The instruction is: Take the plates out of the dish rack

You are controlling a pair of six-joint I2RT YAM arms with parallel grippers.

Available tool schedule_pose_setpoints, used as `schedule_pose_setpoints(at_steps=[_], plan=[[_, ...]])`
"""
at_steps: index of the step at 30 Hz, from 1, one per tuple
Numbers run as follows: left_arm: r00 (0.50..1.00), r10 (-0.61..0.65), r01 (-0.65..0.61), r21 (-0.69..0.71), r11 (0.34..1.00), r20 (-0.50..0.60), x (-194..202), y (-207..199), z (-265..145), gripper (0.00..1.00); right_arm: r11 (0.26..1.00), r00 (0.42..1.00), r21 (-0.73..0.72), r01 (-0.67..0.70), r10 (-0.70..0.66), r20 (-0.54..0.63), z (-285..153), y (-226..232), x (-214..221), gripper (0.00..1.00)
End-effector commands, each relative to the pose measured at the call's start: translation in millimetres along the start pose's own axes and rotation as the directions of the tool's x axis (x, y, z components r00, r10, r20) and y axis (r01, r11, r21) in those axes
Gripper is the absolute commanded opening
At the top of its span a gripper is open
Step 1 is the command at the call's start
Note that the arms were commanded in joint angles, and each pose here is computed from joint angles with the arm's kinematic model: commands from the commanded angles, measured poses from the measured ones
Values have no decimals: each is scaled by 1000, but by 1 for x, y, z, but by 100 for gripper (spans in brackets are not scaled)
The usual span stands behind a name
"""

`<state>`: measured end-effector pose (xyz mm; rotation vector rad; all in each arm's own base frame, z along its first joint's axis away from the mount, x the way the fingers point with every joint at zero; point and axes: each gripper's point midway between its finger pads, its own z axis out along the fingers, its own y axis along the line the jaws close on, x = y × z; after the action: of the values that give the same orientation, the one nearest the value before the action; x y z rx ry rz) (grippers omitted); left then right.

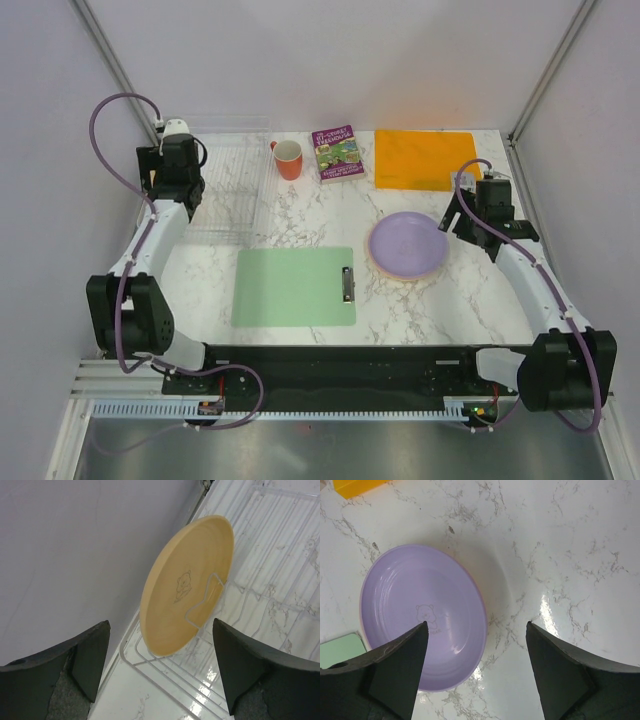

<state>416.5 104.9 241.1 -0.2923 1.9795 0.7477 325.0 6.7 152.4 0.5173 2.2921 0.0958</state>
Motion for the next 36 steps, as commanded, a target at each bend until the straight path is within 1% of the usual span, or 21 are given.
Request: schedule_pose_setpoints(at_steps=[1,2,3,5,9,10,13,17,18,19,23,26,27,29,30,32,33,34,35,36], plan=[[995,-3,9,-66,998,96,-40,16,12,89,1000,1000,-7,-4,4,-2,11,2,0,86],[997,13,-8,-63,998,80,-35,9,19,89,1000,1000,-5,-3,3,-7,13,1,1,86],[998,2,4,-96,995,66,-33,22,27,88,1000,1000,-5,-2,2,-14,15,1,4,86],[999,-3,8,-113,994,37,-25,27,37,88,1000,1000,-1,2,-2,-22,18,0,7,86],[998,-60,59,-78,995,-11,-6,22,52,86,1000,999,-1,11,-11,-32,22,-1,10,86],[997,-70,68,-87,994,-24,-2,27,55,86,1000,999,-1,13,-13,-39,24,-1,11,86],[995,-85,81,-79,994,-50,7,26,64,84,1000,999,-9,12,-12,-49,26,1,13,86],[992,-106,102,-61,993,-73,13,23,73,77,999,998,-31,5,-7,-59,31,6,16,86],[991,-112,108,-51,993,-79,14,22,75,69,999,998,-31,4,-6,-64,32,5,18,86],[989,-112,109,-41,993,-92,17,19,76,65,999,998,-34,3,-5,-69,33,6,19,86],[987,-122,122,-11,993,-104,17,13,78,59,998,996,-55,-3,-1,-85,36,10,22,85],[986,-119,119,-5,993,-115,19,11,79,45,998,996,-67,-9,3,-91,37,13,22,86],[986,-120,120,-5,993,-119,21,10,80,35,997,996,-70,-8,2,-91,38,14,21,86],[985,-121,121,-4,993,-124,22,9,80,27,997,996,-71,-8,1,-91,38,14,20,85],[985,-122,122,-4,992,-125,23,9,80,21,998,996,-69,-8,1,-92,39,14,20,85],[984,-118,119,-1,993,-130,24,8,80,15,997,996,-71,-5,-2,-91,39,14,20,85],[984,-116,117,0,993,-134,26,7,81,10,998,996,-68,-6,0,-93,39,14,21,86],[984,-116,117,3,993,-136,26,7,81,8,998,996,-69,-3,-3,-92,39,14,20,85],[984,-121,123,5,992,-134,25,6,81,4,998,996,-70,-5,-2,-94,39,14,21,85],[983,-117,119,8,993,-140,27,6,82,2,998,995,-68,-4,-2,-96,39,13,22,85]])
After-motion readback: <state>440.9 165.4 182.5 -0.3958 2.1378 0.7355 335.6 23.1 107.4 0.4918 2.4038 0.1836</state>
